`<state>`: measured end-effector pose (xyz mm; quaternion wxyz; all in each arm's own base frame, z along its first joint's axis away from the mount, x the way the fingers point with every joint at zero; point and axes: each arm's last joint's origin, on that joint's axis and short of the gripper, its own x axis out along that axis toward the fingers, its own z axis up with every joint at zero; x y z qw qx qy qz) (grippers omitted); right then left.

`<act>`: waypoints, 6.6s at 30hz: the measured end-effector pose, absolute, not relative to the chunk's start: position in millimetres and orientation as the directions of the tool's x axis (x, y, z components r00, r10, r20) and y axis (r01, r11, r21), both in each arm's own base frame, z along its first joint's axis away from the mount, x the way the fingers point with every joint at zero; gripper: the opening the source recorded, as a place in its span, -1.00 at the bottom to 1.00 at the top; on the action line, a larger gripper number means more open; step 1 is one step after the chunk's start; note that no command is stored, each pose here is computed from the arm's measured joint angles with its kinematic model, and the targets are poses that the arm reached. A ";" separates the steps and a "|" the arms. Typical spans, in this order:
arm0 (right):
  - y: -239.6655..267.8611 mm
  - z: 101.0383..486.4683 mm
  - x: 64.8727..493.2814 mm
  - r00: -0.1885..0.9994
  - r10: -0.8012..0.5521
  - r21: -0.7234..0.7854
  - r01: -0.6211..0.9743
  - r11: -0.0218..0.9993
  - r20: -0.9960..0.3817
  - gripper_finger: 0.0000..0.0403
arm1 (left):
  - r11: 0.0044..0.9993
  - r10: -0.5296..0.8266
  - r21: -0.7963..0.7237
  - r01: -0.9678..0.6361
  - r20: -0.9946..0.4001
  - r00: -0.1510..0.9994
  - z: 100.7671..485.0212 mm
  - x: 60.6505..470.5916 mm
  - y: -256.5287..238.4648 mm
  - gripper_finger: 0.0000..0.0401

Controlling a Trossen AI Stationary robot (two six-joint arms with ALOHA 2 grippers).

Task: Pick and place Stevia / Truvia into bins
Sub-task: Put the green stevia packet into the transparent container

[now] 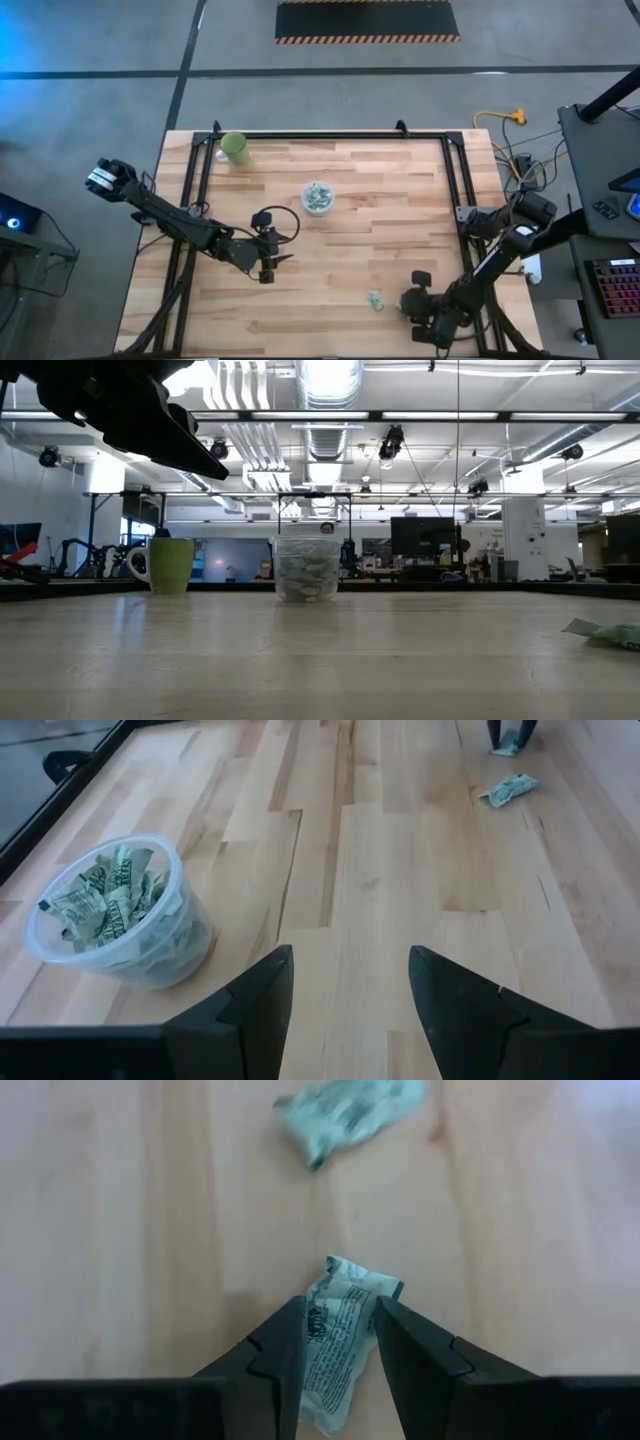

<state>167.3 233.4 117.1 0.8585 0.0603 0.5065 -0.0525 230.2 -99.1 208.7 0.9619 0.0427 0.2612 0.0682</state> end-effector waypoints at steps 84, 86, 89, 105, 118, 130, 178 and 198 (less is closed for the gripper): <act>197.4 157.8 268.8 0.407 -0.012 0.004 0.038 0.999 -0.913 -0.25 | 0.991 0.129 0.105 -0.087 -0.509 0.851 207.8 229.9 -99.8 -0.09; 206.2 156.7 258.5 0.386 -0.012 0.008 0.051 0.999 -0.923 -0.28 | 0.990 0.129 0.108 -0.085 -0.509 0.851 207.7 229.9 -99.8 -0.09; 215.3 155.0 248.5 0.379 -0.006 0.024 0.074 0.997 -0.926 -0.33 | 0.990 0.129 0.109 -0.085 -0.510 0.850 207.4 229.7 -99.7 -0.09; 211.1 132.2 233.0 0.378 -0.017 0.048 0.163 0.986 -0.926 -0.34 | 0.991 0.129 0.107 -0.087 -0.509 0.851 207.4 229.7 -99.7 -0.09; 209.6 129.7 231.2 0.370 -0.017 0.042 0.150 0.988 -0.929 -0.79 | 0.990 0.130 0.107 -0.087 -0.510 0.850 207.1 229.6 -99.6 -0.09; 197.4 141.0 253.9 0.493 -0.149 -0.109 0.110 0.988 -0.857 -0.96 | 0.991 0.130 0.105 -0.089 -0.510 0.850 207.2 229.6 -99.6 -0.09; -56.4 210.9 376.8 0.701 -0.215 -0.184 0.121 0.975 -0.680 -0.32 | 0.994 0.087 0.097 -0.043 -0.508 0.857 204.7 229.4 -100.7 -0.09; 58.3 248.9 263.9 0.625 0.037 -0.027 -0.092 0.995 -0.780 -0.41 | 0.931 -0.190 0.219 0.292 -0.391 0.901 147.3 343.0 -140.3 -0.09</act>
